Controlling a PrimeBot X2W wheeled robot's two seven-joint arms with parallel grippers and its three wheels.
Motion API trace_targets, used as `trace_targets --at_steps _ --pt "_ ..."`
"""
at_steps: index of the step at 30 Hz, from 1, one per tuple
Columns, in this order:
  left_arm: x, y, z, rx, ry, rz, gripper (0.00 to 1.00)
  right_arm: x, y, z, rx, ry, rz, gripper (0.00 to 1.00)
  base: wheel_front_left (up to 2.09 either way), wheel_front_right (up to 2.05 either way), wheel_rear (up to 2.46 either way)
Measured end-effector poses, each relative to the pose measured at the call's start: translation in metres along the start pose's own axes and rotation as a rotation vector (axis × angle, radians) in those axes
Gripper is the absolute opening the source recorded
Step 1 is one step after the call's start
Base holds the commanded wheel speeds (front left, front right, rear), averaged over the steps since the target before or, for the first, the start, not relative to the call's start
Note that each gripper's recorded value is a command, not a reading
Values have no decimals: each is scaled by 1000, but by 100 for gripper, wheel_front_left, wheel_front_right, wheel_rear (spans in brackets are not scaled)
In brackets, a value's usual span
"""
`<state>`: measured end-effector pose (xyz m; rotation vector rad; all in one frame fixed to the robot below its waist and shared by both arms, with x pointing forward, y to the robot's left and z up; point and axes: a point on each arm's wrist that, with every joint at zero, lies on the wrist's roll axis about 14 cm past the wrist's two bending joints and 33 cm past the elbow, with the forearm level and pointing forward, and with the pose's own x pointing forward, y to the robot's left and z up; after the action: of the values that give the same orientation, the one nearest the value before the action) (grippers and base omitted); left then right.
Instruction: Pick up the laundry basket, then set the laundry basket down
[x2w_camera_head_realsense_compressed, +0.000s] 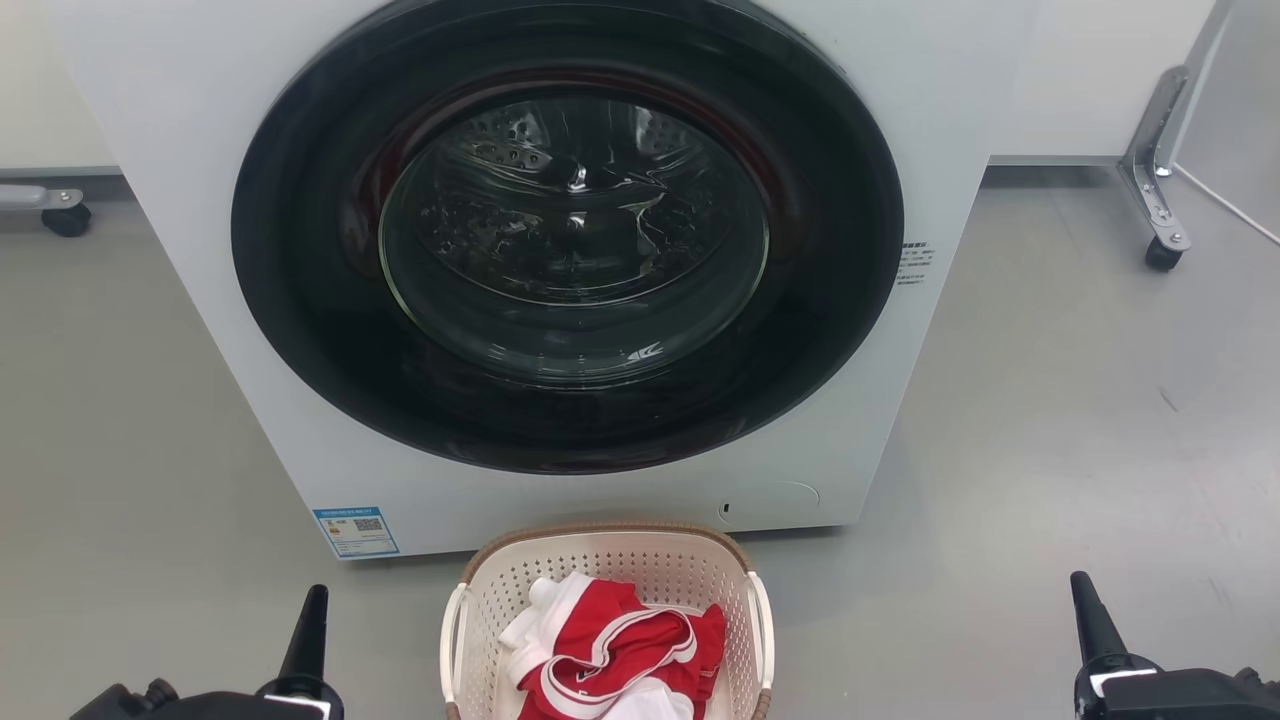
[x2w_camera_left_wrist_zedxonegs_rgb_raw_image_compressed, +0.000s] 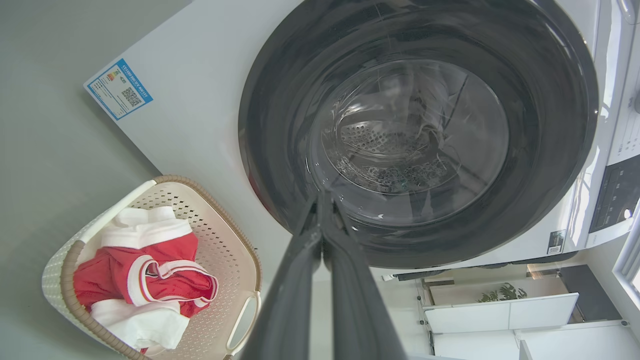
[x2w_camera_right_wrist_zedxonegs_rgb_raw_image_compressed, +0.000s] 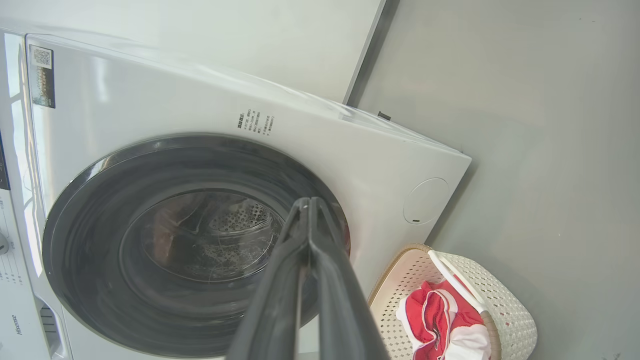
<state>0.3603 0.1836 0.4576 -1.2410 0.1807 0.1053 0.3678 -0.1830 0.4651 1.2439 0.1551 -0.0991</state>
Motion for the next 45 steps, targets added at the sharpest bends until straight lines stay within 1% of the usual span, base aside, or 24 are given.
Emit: trace_targets --at_steps 5,20,21,24,45 --pt "2 -2 2 -72 1 -13 0 1 -2 5 73 -8 2 0 0 0 0" --pt "11 -16 13 -285 -13 -83 0 7 7 22 294 -35 64 0 0 0 0" --pt "12 -17 15 -308 -15 -92 0 8 7 25 325 -44 68 0 0 0 0" --pt "14 -21 16 -326 -15 -104 0 9 10 26 329 -41 79 0 0 0 0" --pt "14 -21 16 -327 -15 -104 0 10 11 26 330 -42 83 0 0 0 0"
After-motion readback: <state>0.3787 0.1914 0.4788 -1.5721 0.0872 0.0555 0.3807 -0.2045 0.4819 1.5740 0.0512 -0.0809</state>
